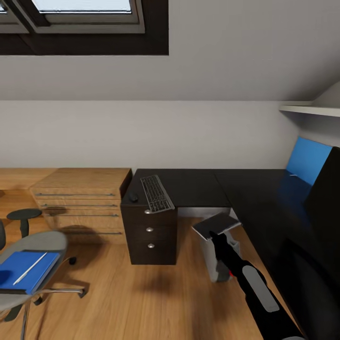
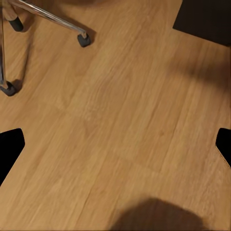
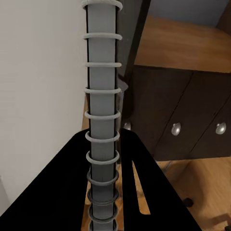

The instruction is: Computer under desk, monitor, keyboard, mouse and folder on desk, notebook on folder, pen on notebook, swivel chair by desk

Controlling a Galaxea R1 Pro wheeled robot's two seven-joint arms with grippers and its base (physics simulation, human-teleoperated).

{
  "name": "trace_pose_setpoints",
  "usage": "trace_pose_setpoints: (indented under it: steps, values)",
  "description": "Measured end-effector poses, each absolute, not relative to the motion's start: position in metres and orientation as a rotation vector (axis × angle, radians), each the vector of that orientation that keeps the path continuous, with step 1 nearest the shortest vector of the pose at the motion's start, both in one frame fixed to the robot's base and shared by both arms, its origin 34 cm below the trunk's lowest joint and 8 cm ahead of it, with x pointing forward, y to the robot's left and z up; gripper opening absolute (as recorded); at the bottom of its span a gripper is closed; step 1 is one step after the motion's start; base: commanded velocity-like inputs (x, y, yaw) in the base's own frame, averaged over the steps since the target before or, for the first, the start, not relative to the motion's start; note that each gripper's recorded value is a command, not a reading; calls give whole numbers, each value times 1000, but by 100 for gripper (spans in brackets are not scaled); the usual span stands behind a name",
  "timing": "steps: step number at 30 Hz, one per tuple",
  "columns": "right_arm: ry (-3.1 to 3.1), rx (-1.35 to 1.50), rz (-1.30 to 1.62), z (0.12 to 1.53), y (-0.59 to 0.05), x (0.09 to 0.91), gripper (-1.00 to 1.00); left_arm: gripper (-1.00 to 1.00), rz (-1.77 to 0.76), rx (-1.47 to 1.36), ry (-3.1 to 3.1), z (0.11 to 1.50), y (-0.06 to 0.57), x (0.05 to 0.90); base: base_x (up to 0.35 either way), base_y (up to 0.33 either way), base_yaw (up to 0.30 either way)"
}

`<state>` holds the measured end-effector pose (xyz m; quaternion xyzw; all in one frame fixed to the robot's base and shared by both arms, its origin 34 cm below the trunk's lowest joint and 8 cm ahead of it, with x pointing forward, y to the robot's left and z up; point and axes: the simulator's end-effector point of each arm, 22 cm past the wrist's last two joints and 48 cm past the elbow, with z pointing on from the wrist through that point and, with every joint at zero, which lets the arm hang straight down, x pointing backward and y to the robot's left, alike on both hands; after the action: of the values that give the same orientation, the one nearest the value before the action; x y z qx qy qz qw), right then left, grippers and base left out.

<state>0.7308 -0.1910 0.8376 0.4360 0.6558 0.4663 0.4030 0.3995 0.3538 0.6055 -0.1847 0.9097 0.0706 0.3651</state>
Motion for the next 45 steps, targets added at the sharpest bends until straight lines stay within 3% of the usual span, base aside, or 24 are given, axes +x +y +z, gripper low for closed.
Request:
trace_pose_setpoints:
  steps: [24,45]
  values:
    - [1658,1063,1220,844,-173,729,-100,100,178,-473,2338,606,353,400,282,111,0]
    - [1665,1088,1214,826,-177,726,-100,100,177,-470,2341,605,351,400,195,-12,0]
